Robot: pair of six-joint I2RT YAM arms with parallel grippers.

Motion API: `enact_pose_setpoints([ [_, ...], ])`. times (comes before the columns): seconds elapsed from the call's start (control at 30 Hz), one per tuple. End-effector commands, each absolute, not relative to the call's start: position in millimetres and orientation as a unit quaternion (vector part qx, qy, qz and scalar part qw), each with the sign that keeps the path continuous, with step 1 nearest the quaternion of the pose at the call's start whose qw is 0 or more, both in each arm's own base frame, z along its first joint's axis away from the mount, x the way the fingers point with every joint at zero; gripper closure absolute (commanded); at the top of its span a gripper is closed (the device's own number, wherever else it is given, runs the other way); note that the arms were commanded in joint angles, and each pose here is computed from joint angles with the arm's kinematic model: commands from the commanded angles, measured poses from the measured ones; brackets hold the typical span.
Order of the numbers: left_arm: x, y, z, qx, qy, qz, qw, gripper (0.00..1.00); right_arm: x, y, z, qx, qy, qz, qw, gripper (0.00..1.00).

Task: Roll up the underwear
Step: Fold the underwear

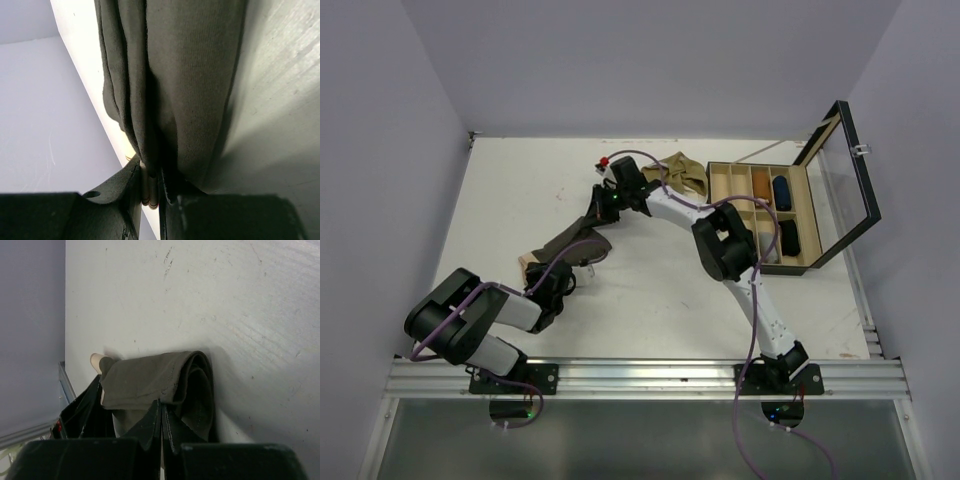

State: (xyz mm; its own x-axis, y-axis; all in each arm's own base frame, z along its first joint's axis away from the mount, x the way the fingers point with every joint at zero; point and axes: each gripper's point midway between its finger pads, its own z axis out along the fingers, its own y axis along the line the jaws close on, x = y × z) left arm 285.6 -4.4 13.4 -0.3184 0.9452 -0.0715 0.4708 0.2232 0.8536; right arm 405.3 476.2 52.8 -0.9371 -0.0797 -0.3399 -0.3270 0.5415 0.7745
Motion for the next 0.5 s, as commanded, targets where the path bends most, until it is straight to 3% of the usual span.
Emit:
enact_pose_setpoints([
  [0.0,246,-3,-38,0.538,0.746,0.304,0.247,0.81,394,474,113,-0.133,0.850,0.488,0.150,1.00],
  [0.23,247,-3,-37,0.535,0.747,0.305,0.252,0.81,369,458,119,-0.117,0.861,0.481,0.119,1.00],
  [0.47,246,-3,-36,0.534,0.747,0.303,0.253,0.81,339,444,68,-0.093,0.887,0.449,0.059,1.00],
])
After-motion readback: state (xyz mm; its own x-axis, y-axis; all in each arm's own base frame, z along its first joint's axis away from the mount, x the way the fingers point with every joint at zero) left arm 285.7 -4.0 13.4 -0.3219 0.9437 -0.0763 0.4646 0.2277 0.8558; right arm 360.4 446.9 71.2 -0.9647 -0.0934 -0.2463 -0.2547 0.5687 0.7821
